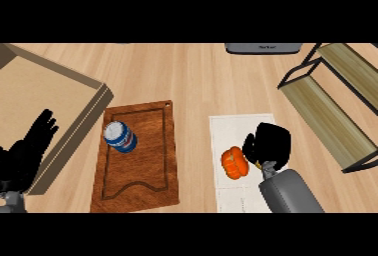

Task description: Pick the lemon from the placemat and place it in the tiered shelf

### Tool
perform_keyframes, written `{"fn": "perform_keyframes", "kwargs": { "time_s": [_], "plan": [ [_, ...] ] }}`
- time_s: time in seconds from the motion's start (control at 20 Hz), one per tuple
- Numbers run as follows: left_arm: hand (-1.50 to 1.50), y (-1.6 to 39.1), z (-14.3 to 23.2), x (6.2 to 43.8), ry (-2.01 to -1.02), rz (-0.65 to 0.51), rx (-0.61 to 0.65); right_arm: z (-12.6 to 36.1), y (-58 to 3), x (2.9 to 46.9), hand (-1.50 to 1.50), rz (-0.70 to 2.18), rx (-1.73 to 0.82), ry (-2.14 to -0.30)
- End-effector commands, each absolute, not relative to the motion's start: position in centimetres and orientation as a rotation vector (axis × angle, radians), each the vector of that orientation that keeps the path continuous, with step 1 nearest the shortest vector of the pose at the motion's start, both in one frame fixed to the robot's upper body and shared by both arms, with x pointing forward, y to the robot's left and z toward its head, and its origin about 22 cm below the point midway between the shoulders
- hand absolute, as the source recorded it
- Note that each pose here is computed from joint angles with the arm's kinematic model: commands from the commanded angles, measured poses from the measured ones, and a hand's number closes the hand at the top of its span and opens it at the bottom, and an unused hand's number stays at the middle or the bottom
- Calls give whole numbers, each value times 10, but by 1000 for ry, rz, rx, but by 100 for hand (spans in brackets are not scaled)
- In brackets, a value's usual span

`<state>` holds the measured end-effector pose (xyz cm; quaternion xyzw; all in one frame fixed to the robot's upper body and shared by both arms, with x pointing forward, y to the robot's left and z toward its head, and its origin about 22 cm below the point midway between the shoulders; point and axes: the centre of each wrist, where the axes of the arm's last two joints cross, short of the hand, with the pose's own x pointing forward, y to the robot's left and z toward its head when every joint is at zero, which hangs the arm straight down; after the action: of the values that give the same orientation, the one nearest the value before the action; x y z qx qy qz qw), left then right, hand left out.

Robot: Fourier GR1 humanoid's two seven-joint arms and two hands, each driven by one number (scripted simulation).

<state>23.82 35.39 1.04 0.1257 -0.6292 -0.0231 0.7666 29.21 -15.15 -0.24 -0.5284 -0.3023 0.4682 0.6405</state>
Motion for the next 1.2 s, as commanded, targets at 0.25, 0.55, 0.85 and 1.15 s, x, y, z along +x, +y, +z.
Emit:
{"fn": "perform_keyframes", "kwargs": {
  "time_s": [0.25, 0.55, 0.85, 1.15],
  "plan": [
    [0, 347, 15, 237, -1332, -50, 240, 52, -163, 349, 150, 497, -1265, -635],
    [0, 357, -4, 235, -1329, -38, 234, 112, -137, 361, 150, 371, -1349, -734],
    [0, 345, 0, 234, -1319, -39, 266, 182, -124, 336, 150, 156, -1298, -909],
    [0, 345, -8, 232, -1325, -32, 263, 226, -122, 309, 150, -46, -1295, -1044]
  ]
}}
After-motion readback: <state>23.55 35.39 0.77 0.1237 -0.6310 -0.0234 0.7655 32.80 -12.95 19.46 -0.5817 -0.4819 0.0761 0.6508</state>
